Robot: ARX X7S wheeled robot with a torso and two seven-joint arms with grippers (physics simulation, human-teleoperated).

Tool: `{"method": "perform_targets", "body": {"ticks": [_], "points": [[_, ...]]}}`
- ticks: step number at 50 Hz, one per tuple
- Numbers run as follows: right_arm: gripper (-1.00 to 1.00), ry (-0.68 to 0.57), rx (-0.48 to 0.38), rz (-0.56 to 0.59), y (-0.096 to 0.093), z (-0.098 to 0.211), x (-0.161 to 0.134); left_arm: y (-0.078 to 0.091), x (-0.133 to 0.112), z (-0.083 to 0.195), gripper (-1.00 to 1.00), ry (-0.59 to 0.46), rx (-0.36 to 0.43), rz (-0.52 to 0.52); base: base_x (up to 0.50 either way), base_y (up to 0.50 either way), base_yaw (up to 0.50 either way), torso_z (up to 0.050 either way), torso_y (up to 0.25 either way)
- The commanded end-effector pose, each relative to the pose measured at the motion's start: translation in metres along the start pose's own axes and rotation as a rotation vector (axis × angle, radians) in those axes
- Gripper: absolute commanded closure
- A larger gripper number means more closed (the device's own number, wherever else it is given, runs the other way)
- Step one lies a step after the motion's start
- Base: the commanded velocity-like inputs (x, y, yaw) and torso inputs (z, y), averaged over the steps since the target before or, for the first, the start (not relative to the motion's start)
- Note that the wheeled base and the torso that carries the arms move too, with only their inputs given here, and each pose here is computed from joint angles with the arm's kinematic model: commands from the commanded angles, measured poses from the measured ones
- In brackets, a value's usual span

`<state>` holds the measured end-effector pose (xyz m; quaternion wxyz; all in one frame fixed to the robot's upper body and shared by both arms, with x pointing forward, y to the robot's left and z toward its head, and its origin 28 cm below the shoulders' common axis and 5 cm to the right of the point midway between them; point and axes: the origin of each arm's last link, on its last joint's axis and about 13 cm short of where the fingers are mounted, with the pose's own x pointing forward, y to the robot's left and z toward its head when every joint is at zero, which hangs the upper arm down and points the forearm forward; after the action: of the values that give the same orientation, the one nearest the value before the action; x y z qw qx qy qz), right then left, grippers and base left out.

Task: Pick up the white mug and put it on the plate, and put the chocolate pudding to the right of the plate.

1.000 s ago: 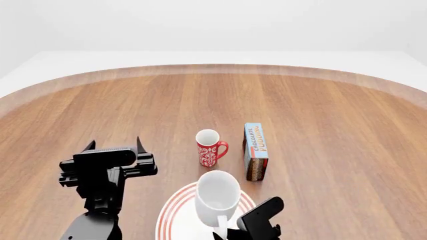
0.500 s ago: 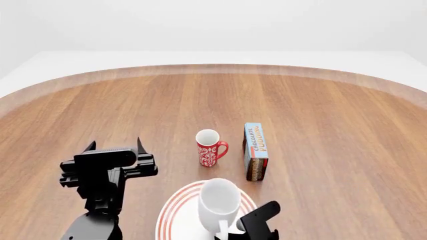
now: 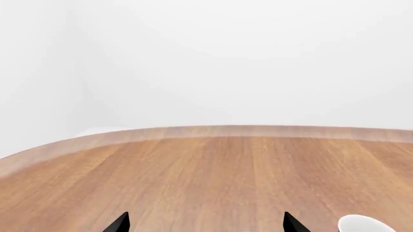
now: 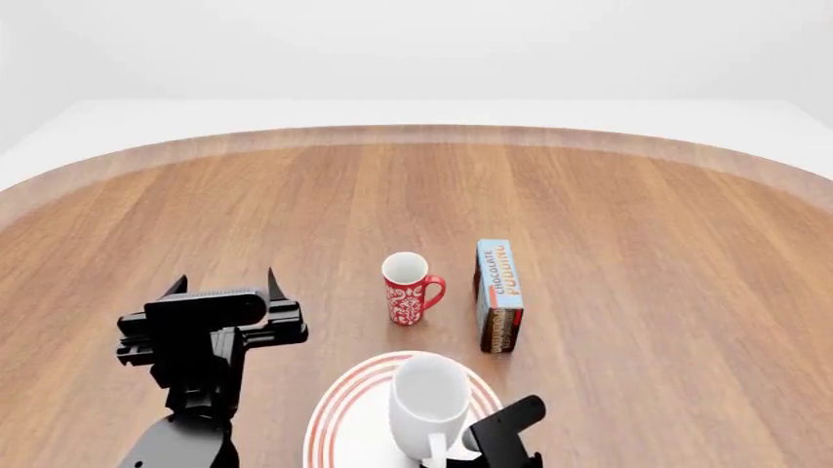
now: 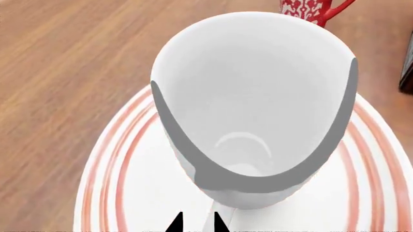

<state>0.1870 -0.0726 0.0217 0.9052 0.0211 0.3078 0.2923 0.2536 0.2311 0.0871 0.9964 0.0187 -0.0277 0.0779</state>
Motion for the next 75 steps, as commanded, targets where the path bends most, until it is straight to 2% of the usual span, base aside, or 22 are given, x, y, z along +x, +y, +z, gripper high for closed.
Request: {"method": "perform_targets", "body": {"ticks": [1,10,11,33,50,65,75], "points": [[1.00,-0.001,0.007,0.012,0.000,0.001,0.001,0.000,0.000,0.000,-1.00,-0.001,-0.001,0.000,0.00,0.00,0.00,0.000,0.000],[1.00,0.006,0.022,0.010,-0.001,0.002,0.001,0.000,0.000,0.000,-1.00,0.000,-0.002,0.001,0.00,0.00,0.00,0.000,0.000],[-1.00,0.004,0.019,0.007,-0.001,0.002,0.001,0.000,0.000,0.000,-1.00,0.000,-0.002,0.001,0.00,0.00,0.00,0.000,0.000],[-1.00,0.002,0.025,-0.002,0.002,0.005,-0.004,0.001,-0.001,0.000,-1.00,0.000,-0.003,0.004,0.00,0.00,0.00,0.000,0.000],[-1.00,-0.016,0.038,-0.094,0.003,0.014,-0.018,0.001,-0.001,0.001,-1.00,-0.005,-0.005,0.003,0.00,0.00,0.00,0.000,0.000],[-1.00,-0.033,0.038,-0.083,0.007,0.018,-0.025,0.001,-0.001,0.001,-1.00,-0.003,-0.005,0.003,0.00,0.00,0.00,0.000,0.000],[-1.00,-0.081,0.012,-0.073,0.015,0.030,-0.043,0.001,0.000,0.000,-1.00,-0.001,-0.004,0.003,0.00,0.00,0.00,0.000,0.000]]}}
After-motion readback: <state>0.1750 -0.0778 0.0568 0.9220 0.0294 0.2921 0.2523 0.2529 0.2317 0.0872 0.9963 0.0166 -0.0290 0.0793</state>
